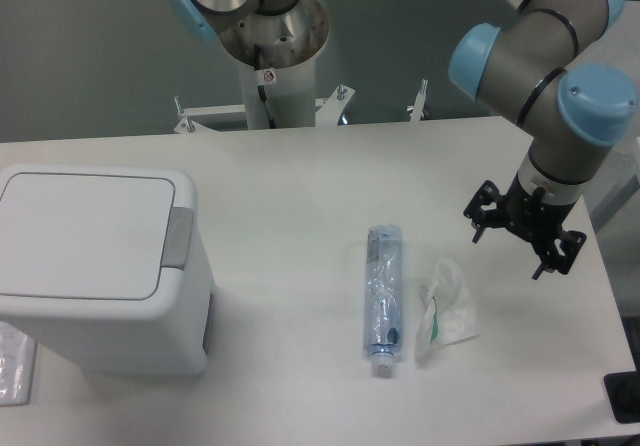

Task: Open the trash can

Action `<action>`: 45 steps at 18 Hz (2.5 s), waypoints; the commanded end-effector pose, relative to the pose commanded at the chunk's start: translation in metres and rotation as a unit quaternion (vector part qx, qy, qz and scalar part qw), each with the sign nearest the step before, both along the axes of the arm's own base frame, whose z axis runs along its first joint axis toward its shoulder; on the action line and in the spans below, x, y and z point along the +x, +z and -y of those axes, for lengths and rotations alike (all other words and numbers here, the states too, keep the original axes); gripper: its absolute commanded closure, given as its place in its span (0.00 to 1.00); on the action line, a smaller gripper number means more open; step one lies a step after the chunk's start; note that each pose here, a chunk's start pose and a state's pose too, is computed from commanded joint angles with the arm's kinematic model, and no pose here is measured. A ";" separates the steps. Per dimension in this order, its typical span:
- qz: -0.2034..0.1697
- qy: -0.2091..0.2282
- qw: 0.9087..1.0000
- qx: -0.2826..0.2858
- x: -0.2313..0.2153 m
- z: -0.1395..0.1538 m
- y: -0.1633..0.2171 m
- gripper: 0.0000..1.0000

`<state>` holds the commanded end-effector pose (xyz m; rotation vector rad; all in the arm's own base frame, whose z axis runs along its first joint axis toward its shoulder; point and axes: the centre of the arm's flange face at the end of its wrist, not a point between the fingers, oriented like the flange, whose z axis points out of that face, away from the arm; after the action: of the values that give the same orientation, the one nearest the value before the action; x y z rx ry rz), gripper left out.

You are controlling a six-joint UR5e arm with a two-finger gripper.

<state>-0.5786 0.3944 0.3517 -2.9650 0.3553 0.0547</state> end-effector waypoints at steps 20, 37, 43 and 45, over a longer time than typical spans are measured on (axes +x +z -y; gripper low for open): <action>0.044 0.172 0.981 0.073 0.034 -0.057 -0.001 0.00; 0.171 0.199 0.936 0.235 0.175 -0.136 0.131 0.00; 0.187 0.226 0.929 0.228 0.204 -0.140 0.140 0.00; 0.188 0.224 0.929 0.228 0.214 -0.142 0.145 0.00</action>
<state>-0.3649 0.5365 0.4963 -2.4532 -0.3428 -0.3276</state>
